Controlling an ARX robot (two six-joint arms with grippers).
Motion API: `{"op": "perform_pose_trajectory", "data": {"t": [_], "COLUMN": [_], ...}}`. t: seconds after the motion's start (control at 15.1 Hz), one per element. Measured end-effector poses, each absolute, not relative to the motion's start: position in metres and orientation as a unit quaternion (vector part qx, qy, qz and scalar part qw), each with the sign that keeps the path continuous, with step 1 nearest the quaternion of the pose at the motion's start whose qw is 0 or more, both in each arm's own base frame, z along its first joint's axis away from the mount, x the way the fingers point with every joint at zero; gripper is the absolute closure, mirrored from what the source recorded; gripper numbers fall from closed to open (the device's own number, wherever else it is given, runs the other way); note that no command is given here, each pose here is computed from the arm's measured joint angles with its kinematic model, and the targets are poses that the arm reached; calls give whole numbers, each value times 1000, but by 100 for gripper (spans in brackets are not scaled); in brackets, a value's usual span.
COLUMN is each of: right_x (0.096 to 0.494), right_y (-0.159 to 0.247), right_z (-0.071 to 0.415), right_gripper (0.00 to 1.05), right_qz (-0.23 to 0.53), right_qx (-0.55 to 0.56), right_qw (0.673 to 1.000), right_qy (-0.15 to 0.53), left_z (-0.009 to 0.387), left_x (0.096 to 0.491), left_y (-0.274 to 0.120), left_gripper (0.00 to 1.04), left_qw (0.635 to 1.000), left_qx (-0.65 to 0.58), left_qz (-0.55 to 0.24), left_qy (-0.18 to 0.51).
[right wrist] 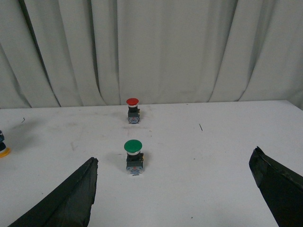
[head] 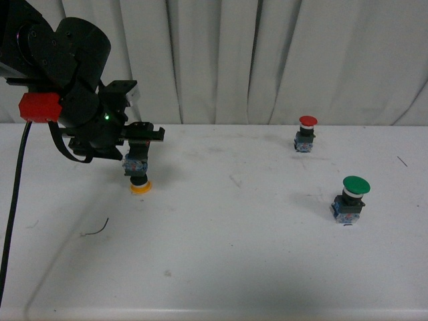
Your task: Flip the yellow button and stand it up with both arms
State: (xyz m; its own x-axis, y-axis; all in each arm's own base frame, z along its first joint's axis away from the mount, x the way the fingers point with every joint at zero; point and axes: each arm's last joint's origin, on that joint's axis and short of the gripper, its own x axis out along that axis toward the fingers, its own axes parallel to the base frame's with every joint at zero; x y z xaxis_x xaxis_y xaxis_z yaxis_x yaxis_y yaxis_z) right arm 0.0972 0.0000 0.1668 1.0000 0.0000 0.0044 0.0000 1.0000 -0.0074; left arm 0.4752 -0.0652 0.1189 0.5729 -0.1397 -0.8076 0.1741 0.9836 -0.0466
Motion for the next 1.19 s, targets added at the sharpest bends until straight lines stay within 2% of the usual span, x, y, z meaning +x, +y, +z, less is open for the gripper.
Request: {"op": "perform_pose_trajectory", "data": {"t": [0.13, 0.2, 0.79, 0.92, 0.99, 1.19], "right_x": [97, 97, 97, 97, 97, 97], "right_y": [0, 0, 0, 0, 0, 0], "right_z": [167, 167, 167, 167, 167, 167], "right_gripper": [7, 7, 7, 7, 7, 7], "right_qz": [0, 0, 0, 0, 0, 0], "right_qx": [-4, -4, -4, -4, -4, -4], "right_qw": [1000, 1000, 1000, 1000, 1000, 1000], "right_qy": [-2, -2, -2, -2, -2, -2], "left_z": [120, 121, 132, 155, 192, 245], "left_x": [476, 476, 470, 459, 442, 396], "left_y": [-67, -67, -66, -67, -71, -91], "left_gripper": [70, 74, 75, 75, 75, 75], "left_qw": [888, 888, 890, 900, 917, 930], "left_qx": [19, 19, 17, 18, 24, 33], "left_qz": [-90, -90, -93, -92, -93, -104], "left_qy": [451, 451, 445, 426, 387, 351]}}
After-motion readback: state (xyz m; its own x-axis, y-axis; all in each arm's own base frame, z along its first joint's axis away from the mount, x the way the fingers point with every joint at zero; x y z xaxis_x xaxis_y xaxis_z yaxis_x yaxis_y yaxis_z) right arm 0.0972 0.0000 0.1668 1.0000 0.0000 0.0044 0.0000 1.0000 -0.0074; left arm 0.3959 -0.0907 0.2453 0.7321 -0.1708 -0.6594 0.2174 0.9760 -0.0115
